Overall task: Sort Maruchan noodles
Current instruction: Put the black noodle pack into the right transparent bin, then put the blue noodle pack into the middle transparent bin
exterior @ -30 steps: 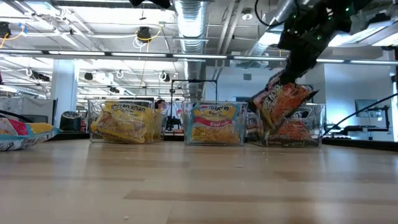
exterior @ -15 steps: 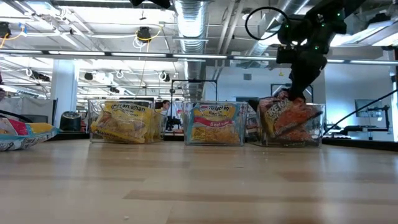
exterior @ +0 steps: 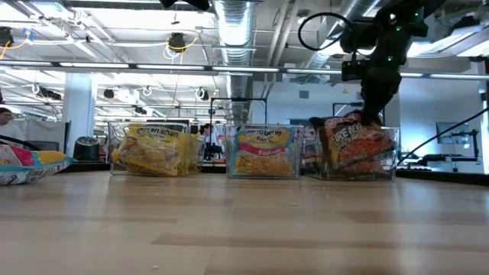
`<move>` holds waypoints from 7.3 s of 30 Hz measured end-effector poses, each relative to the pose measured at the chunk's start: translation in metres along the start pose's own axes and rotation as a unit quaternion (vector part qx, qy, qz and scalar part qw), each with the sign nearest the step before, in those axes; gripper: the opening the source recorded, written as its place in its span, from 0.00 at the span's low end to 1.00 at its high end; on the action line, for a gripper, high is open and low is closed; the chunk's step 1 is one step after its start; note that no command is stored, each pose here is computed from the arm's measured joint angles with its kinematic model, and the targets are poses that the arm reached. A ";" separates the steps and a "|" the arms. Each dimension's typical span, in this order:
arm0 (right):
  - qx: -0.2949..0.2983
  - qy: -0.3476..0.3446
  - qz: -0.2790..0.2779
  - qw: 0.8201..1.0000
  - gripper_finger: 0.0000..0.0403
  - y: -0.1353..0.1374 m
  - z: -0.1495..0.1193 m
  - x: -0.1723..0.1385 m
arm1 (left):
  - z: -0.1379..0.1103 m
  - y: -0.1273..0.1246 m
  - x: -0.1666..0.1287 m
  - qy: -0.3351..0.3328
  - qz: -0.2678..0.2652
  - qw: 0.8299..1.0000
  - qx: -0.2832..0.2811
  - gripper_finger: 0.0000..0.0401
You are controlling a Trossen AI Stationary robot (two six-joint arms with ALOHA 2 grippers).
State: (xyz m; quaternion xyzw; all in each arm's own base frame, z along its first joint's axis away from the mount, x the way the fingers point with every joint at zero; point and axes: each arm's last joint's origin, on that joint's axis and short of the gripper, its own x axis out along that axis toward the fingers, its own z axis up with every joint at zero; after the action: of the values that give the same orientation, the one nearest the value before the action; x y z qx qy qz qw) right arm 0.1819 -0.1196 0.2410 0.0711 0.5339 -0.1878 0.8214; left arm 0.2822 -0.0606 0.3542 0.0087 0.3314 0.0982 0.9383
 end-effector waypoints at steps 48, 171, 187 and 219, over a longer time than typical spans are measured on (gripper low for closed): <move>0.029 0.022 0.005 0.999 0.43 0.010 0.040 -0.010 | 0.000 0.000 0.000 0.000 0.000 1.000 0.002 0.19; 0.037 0.007 0.016 0.999 0.43 0.050 0.025 -0.045 | -0.230 0.012 0.019 0.429 0.053 0.860 -0.270 0.31; 0.051 -0.012 0.017 0.998 0.43 0.050 0.029 -0.045 | -0.225 0.008 0.029 0.364 0.030 0.891 -0.270 0.02; 0.185 -0.093 0.336 0.919 0.43 0.115 0.057 -0.065 | -0.152 -0.015 0.043 0.041 -0.119 0.973 -0.195 0.00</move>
State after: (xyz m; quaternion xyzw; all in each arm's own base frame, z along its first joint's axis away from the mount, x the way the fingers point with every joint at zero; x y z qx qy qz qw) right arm 0.2512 -0.0165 0.3145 0.3789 0.3561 -0.0020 0.8542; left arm 0.2226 -0.0743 0.2075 -0.2175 0.3424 0.0490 0.9127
